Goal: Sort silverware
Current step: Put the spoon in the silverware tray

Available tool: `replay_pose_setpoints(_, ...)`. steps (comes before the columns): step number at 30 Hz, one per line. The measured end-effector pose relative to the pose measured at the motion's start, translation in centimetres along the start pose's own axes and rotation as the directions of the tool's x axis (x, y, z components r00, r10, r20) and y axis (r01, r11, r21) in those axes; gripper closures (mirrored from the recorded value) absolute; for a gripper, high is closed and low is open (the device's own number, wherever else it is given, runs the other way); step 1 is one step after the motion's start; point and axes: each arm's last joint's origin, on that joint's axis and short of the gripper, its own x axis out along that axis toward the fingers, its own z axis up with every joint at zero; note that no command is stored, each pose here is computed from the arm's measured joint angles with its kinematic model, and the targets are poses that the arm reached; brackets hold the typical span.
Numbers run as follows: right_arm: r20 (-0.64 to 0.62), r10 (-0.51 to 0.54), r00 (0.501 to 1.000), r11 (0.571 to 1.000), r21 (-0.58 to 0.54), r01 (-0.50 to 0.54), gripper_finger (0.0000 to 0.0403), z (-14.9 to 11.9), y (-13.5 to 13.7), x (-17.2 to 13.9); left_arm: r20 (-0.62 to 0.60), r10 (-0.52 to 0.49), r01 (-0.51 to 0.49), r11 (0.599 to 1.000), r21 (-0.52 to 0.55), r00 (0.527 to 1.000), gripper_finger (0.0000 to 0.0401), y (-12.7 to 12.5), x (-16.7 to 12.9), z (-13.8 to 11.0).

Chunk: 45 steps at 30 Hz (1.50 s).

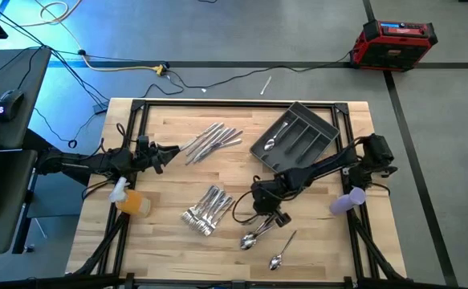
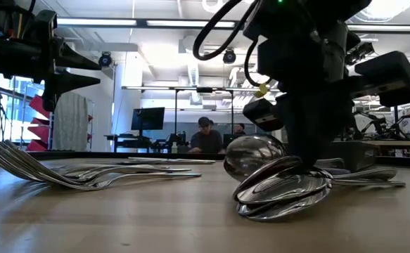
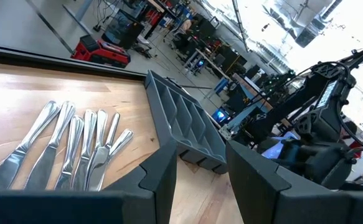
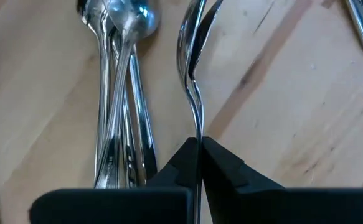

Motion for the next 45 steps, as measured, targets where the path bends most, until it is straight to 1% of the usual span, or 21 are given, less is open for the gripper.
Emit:
replay_pose_setpoints(3, -0.004, -0.015, 1.000, 1.000, 0.013, 0.015, 0.0371, 0.0, 0.0, 0.0, -0.001, -0.001, 0.001, 1.000, 0.001, 1.000, 0.0282, 0.0, 0.0, 0.0)
replay_pose_setpoints(8, -0.045, -0.130, 0.991, 0.991, 0.011, 0.130, 0.0294, -0.1, -0.3, 0.0, -0.001, -0.001, 0.001, 1.000, 0.001, 1.000, 0.0282, 0.0, 0.0, 0.0)
replay_pose_setpoints(10, -0.053, -0.161, 0.986, 0.987, 0.007, 0.161, 0.0265, -0.1, -0.3, -0.1, -0.002, -0.002, 0.002, 1.000, 0.000, 1.000, 0.0282, 0.0, 0.0, 0.0)
replay_pose_setpoints(13, -0.049, -0.155, 0.987, 0.988, -0.003, 0.155, 0.0234, 0.0, -0.1, -0.2, -0.002, -0.002, 0.002, 1.000, 0.001, 1.000, 0.0282, 0.0, 0.0, 0.0)
replay_pose_setpoints(16, -0.050, -0.151, 0.987, 0.989, -0.013, 0.150, 0.0224, 0.1, 0.2, -0.1, -0.003, -0.003, 0.003, 1.000, 0.001, 1.000, 0.0282, 0.0, 0.0, 0.0)
replay_pose_setpoints(21, -0.047, -0.138, 0.989, 0.985, -0.107, 0.132, 0.0239, 0.5, 1.3, 0.2, -0.003, -0.003, 0.003, 1.000, 0.002, 1.000, 0.0282, 0.0, 0.0, 0.0)
replay_pose_setpoints(26, -0.066, -0.243, 0.968, 0.961, -0.149, 0.231, 0.0260, 0.7, 1.9, 0.4, -0.003, -0.003, 0.003, 1.000, 0.002, 1.000, 0.0282, 0.0, 0.0, 0.0)
replay_pose_setpoints(28, -0.052, -0.252, 0.966, 0.957, -0.161, 0.241, 0.0264, 0.9, 1.8, 0.4, -0.003, -0.003, 0.003, 1.000, 0.002, 1.000, 0.0282, 0.0, 0.0, 0.0)
replay_pose_setpoints(31, -0.037, -0.255, 0.966, 0.951, -0.193, 0.244, 0.0265, 1.0, 1.8, 0.6, -0.003, -0.002, 0.002, 1.000, 0.003, 1.000, 0.0282, 0.0, 0.0, 0.0)
replay_pose_setpoints(35, -0.057, -0.246, 0.968, 0.947, -0.225, 0.228, 0.0266, 0.7, 1.4, 1.3, -0.003, -0.002, 0.002, 1.000, 0.003, 1.000, 0.0282, 0.0, 0.0, 0.0)
replay_pose_setpoints(37, -0.058, -0.250, 0.966, 0.944, -0.238, 0.230, 0.0273, 0.7, 1.4, 1.6, -0.003, -0.002, 0.002, 1.000, 0.003, 1.000, 0.0282, 0.0, 0.0, 0.0)
replay_pose_setpoints(40, -0.062, -0.260, 0.964, 0.939, -0.247, 0.238, 0.0304, 0.7, 1.3, 1.8, -0.004, -0.002, 0.002, 1.000, 0.003, 1.000, 0.0282, 0.0, 0.0, 0.0)
replay_pose_setpoints(42, -0.057, -0.265, 0.962, 0.939, -0.240, 0.245, 0.0342, 0.8, 1.3, 1.7, -0.005, -0.001, 0.001, 1.000, 0.005, 1.000, 0.0282, 0.0, 0.0, 0.0)
replay_pose_setpoints(44, -0.063, -0.260, 0.964, 0.949, -0.203, 0.243, 0.0383, 1.1, 1.3, 1.5, -0.007, 0.002, -0.002, 1.000, 0.007, 1.000, 0.0282, 0.0, 0.0, -0.1)
replay_pose_setpoints(45, -0.070, -0.243, 0.967, 0.956, -0.186, 0.227, 0.0392, 1.3, 1.3, 1.2, -0.010, 0.004, -0.004, 1.000, 0.009, 1.000, 0.0282, 0.0, 0.1, -0.1)
